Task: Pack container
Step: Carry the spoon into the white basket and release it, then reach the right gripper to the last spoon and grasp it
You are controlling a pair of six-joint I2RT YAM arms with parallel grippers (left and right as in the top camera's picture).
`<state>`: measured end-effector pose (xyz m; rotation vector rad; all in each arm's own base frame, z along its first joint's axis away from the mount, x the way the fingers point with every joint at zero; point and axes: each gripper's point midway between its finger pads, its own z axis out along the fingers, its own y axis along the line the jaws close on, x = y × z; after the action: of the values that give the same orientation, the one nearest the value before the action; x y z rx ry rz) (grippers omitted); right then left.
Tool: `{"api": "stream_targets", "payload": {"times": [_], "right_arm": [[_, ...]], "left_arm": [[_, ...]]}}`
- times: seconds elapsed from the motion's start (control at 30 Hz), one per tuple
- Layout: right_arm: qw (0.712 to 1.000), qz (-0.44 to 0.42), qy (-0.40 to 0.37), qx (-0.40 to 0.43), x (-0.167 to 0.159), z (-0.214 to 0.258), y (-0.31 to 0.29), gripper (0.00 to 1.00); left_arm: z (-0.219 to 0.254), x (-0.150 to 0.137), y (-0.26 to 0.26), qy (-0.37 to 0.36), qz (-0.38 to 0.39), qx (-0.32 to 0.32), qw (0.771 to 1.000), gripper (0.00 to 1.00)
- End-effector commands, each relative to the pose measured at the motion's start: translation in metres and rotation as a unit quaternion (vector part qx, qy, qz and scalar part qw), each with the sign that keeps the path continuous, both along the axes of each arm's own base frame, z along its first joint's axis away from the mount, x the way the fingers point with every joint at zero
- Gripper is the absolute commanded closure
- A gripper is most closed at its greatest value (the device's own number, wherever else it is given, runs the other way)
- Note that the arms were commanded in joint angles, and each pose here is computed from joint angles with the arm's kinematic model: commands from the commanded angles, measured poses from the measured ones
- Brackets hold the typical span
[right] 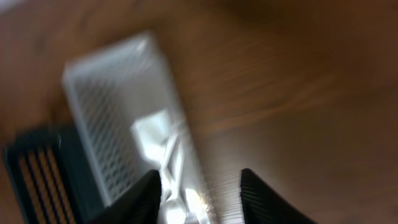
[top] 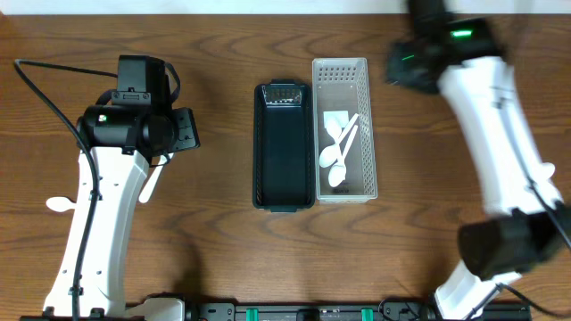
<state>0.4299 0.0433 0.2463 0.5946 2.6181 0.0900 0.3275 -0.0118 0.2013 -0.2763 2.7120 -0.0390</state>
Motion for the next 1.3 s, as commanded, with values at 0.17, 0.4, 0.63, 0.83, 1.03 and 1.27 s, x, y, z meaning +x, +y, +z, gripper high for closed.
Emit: {"api": "stream_targets", "payload": {"times": [0.17,0.4,0.63,0.83,1.03,1.27], "right_arm": [[0.959,-0.280,0.028,0.009,-0.059,0.009,-0.192,0.39],[0.934,-0.345,0.092,0.007,-0.097,-0.047,-0.276,0.35],[0.911,-0.380,0.156,0.032,-0.127,-0.132,-0.308,0.33],[0.912,-0.358,0.193,0.058,-0.142,-0.197,-0.305,0.31],[0.923,-0.323,0.196,0.071,-0.138,-0.231,-0.299,0.30],[0.925,-0.322,0.191,0.069,-0.131,-0.247,-0.305,0.29]], "left_arm": [[0.002,0.001,0.003,-0.001,0.001,0.005,1.000,0.41],[0.002,0.001,0.003,-0.001,0.001,0.005,1.000,0.41],[0.002,0.001,0.003,-0.001,0.001,0.005,1.000,0.40],[0.002,0.001,0.003,-0.001,0.001,0.005,1.000,0.39],[0.002,0.001,0.003,-0.001,0.001,0.005,1.000,0.36],[0.002,0.001,0.003,-0.001,0.001,0.005,1.000,0.36]]}}
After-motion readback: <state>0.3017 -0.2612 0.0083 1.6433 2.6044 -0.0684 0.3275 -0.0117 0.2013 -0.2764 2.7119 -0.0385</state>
